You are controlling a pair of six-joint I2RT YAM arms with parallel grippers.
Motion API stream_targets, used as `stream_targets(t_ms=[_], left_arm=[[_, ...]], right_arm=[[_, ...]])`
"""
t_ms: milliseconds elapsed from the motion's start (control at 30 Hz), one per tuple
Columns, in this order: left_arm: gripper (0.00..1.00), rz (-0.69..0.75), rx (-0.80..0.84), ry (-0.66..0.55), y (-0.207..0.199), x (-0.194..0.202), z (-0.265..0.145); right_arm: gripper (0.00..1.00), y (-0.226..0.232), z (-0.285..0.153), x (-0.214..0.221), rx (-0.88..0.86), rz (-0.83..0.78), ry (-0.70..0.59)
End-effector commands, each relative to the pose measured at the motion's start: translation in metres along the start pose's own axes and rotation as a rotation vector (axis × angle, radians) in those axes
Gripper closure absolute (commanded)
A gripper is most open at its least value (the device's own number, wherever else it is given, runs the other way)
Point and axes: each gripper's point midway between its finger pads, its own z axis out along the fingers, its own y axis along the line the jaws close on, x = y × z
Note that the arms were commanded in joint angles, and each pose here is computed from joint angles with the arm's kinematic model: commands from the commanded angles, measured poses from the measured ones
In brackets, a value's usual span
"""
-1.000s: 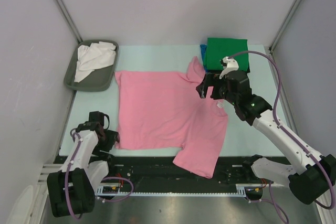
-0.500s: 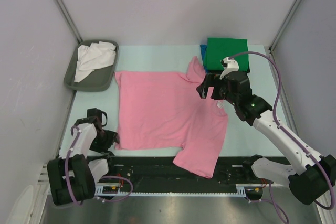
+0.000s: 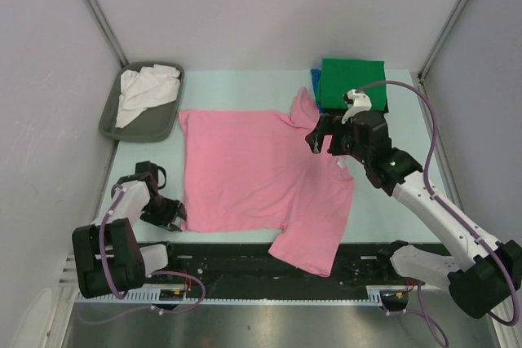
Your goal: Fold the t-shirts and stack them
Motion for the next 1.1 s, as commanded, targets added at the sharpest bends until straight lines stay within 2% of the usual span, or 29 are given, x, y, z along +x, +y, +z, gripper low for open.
stream_targets(t_ms=[0, 33, 100, 200, 467, 833, 1067], left_arm=[[0.62, -0.029, 0.085, -0.084, -0.017, -0.019, 0.012], [0.76, -0.032, 0.087, -0.084, -0.016, -0.02, 0.012], [0.87, -0.05, 0.085, -0.086, -0.012, -0.022, 0.012], [0.99, -0.076, 0.089, -0.092, -0.008, -0.024, 0.01], [1.0, -0.211, 0.11, -0.171, 0.013, -0.057, -0.014], [1.0, -0.362, 0.144, -0.171, 0.039, -0.086, -0.029], [1.0, -0.37, 0.172, -0.167, 0.041, -0.095, -0.035]], right_arm=[[0.05, 0.005, 0.0, -0.011, -0.026, 0.006, -0.042], [0.05, 0.005, 0.001, -0.011, -0.025, 0.006, -0.04], [0.05, 0.004, 0.001, -0.011, -0.023, 0.009, -0.042], [0.05, 0.005, 0.002, -0.01, -0.023, 0.009, -0.039], [0.05, 0.003, 0.001, -0.013, -0.018, 0.013, -0.046], [0.06, 0.004, -0.002, -0.014, -0.038, 0.017, -0.046], [0.06, 0.005, 0.0, -0.014, -0.04, 0.019, -0.044]])
